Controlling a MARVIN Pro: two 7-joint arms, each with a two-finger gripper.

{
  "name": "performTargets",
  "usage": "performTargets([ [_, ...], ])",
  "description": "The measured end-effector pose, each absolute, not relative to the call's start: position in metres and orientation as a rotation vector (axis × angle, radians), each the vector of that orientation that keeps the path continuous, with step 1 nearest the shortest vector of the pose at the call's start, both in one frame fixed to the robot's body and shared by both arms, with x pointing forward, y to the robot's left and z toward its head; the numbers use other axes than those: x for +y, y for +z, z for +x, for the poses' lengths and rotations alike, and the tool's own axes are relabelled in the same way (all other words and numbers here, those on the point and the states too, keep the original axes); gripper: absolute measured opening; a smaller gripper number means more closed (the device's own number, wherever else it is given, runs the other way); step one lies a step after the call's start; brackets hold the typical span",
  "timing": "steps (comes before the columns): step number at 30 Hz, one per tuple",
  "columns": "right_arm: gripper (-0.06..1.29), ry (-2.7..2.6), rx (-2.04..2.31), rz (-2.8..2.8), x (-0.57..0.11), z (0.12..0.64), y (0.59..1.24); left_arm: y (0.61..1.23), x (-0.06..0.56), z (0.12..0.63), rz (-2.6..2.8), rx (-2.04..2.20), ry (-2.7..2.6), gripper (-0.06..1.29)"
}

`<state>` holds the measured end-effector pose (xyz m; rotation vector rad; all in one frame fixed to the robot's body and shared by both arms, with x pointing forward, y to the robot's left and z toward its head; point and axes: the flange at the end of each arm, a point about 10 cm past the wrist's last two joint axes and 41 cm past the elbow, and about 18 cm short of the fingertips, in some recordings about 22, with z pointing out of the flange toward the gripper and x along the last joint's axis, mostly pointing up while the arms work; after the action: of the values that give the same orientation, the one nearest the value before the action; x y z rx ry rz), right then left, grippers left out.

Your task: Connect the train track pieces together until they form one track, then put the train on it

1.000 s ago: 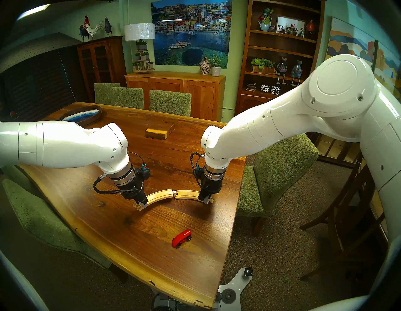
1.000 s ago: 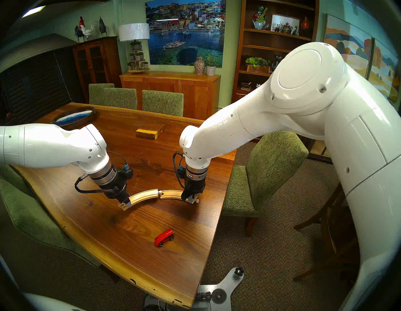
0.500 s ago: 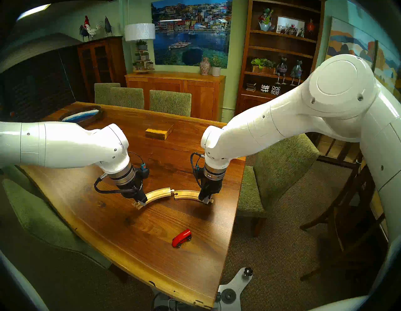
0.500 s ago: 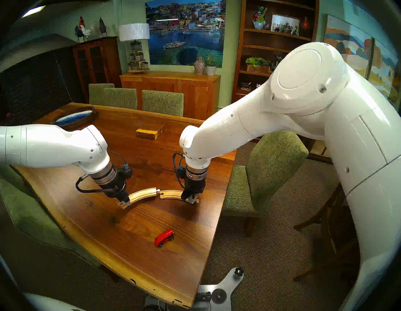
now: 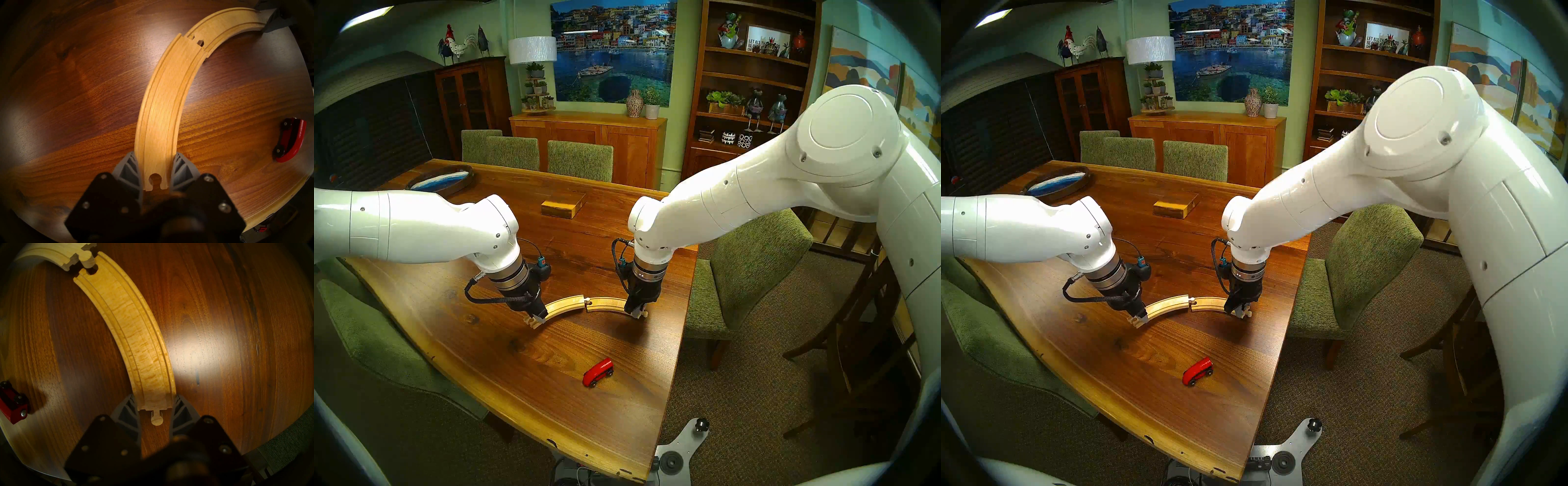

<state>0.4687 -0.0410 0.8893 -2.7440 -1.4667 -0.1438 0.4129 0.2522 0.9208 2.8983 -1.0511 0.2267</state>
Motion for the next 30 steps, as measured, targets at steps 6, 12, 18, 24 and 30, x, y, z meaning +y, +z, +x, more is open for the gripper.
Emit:
performTargets([
  [6,0.16,-0.144,-1.467,-2.744,-0.0410,0.4687,0.8893,0.9196,0.2497,0.4131,2.895,-1.058,0.221,0.18],
  [12,0.16,-0.144,-1.467,-2.744,-0.0410,0.4687,0.8893,0.9172,0.2480,0.4138,2.895,-1.062,0.217,0.18],
  [18,0.16,-0.144,-1.467,-2.744,-0.0410,0.4687,0.8893,0.9155,0.2472,0.4144,2.904,-1.067,0.220,0.18],
  [24,0.16,-0.144,-1.467,-2.744,-0.0410,0.4687,0.8893,0.9140,0.2452,0.4132,2.908,-1.074,0.223,0.18],
  [30,0.16,-0.144,-1.467,-2.744,-0.0410,0.4687,0.8893,0.9125,0.2440,0.4118,2.910,-1.078,0.223,0.18],
])
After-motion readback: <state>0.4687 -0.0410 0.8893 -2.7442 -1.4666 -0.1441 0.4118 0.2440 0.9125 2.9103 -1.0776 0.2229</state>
